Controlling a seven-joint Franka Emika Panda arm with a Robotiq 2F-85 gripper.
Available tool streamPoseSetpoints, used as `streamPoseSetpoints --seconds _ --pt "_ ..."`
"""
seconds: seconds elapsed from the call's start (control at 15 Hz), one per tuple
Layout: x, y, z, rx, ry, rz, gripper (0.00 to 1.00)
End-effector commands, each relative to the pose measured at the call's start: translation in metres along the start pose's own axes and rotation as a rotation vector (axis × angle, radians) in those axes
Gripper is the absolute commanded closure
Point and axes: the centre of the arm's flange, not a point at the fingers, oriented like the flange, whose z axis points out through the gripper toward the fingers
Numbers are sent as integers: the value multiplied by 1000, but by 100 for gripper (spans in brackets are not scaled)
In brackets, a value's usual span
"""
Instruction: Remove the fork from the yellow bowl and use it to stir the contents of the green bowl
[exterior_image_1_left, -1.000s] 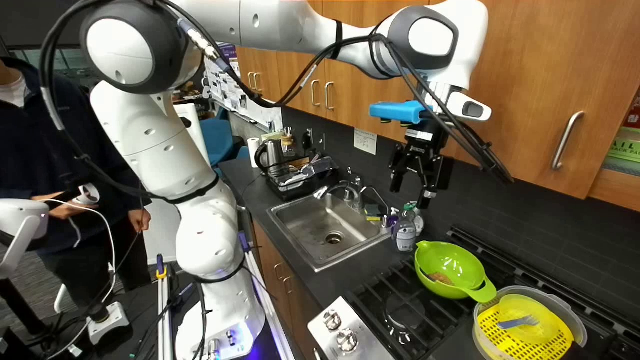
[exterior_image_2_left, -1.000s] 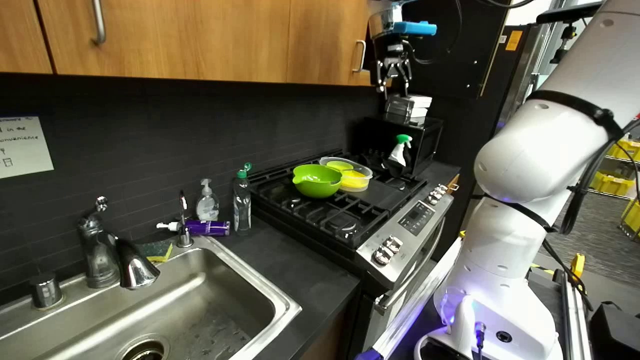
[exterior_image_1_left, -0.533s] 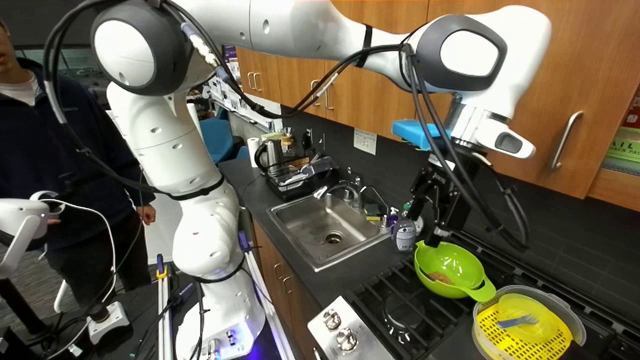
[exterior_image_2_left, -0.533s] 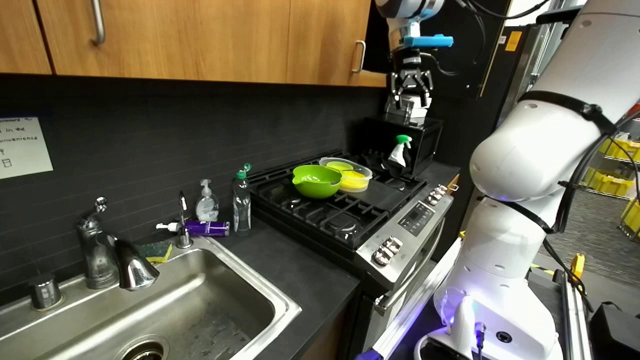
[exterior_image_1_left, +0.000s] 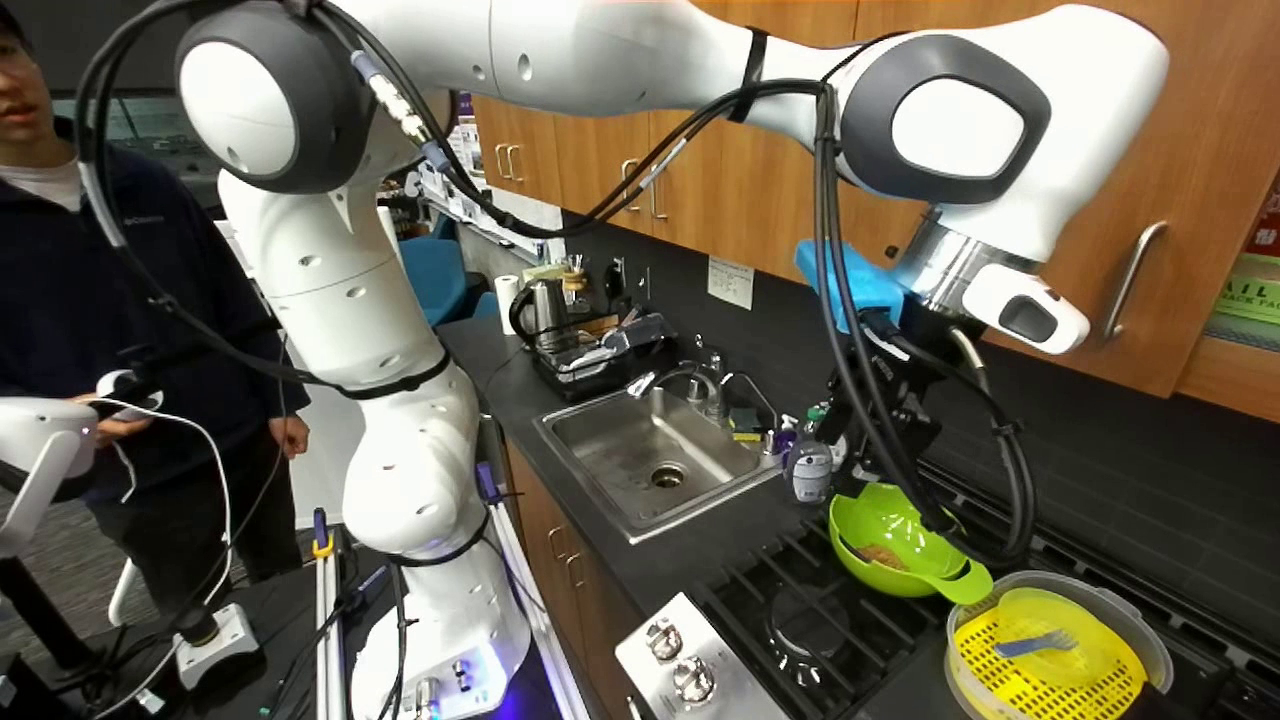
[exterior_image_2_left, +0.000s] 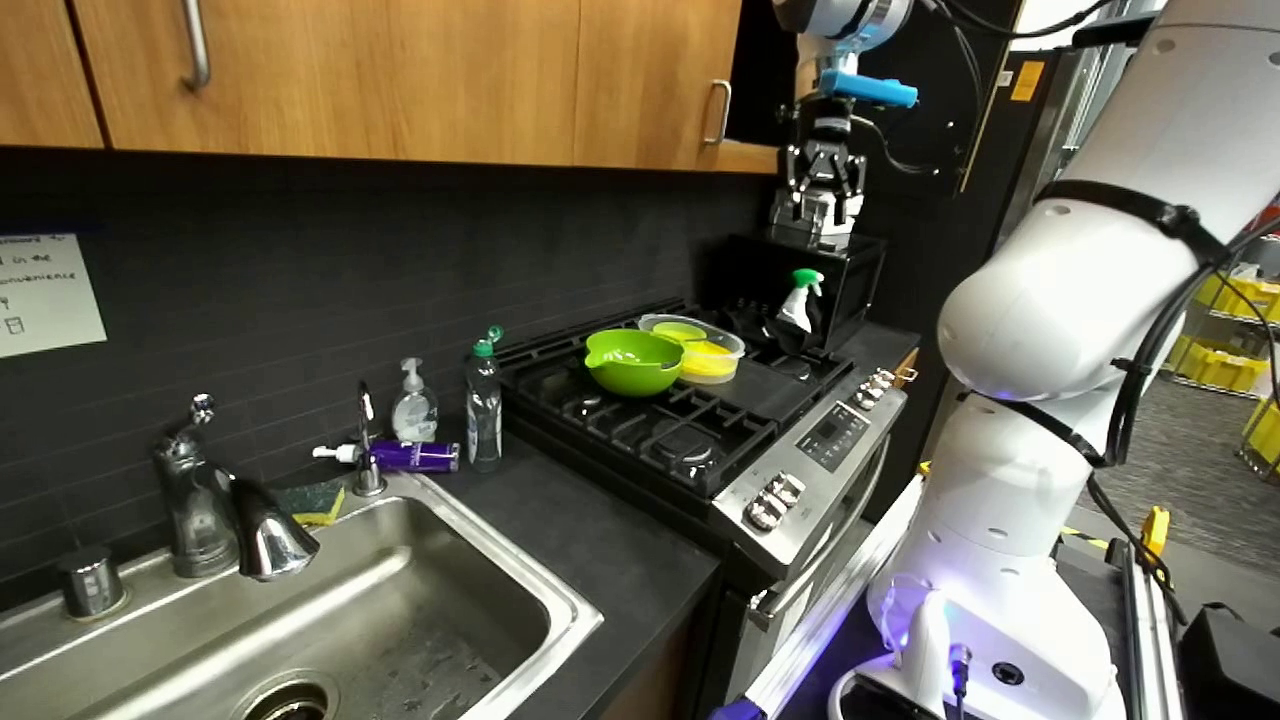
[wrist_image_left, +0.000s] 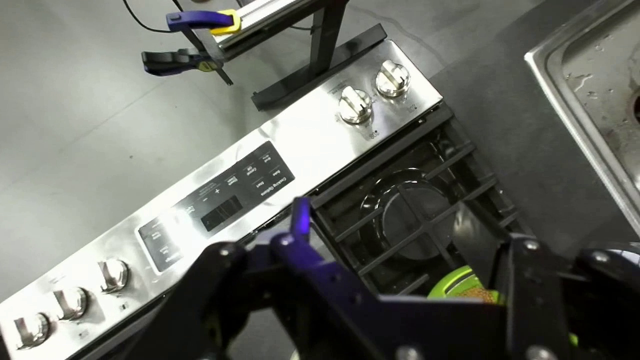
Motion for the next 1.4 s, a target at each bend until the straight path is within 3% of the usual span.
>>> streamPoseSetpoints --seconds 0.0,0.13,0.2,0.33,0.53,0.67,0.87,1.07,1.33 --pt "4 -13 -5 9 17 -28 55" --pt "10 -12 -5 23 91 34 72" --pt "22 -7 -4 -1 151 94 28" --pt "50 7 3 1 233 183 32" --pt "82 34 23 17 298 349 16" --pt "100 53 45 20 302 465 3" --pt "117 65 71 19 280 548 0" --pt "123 61 84 12 238 546 0" --pt "111 20 72 -76 138 326 0"
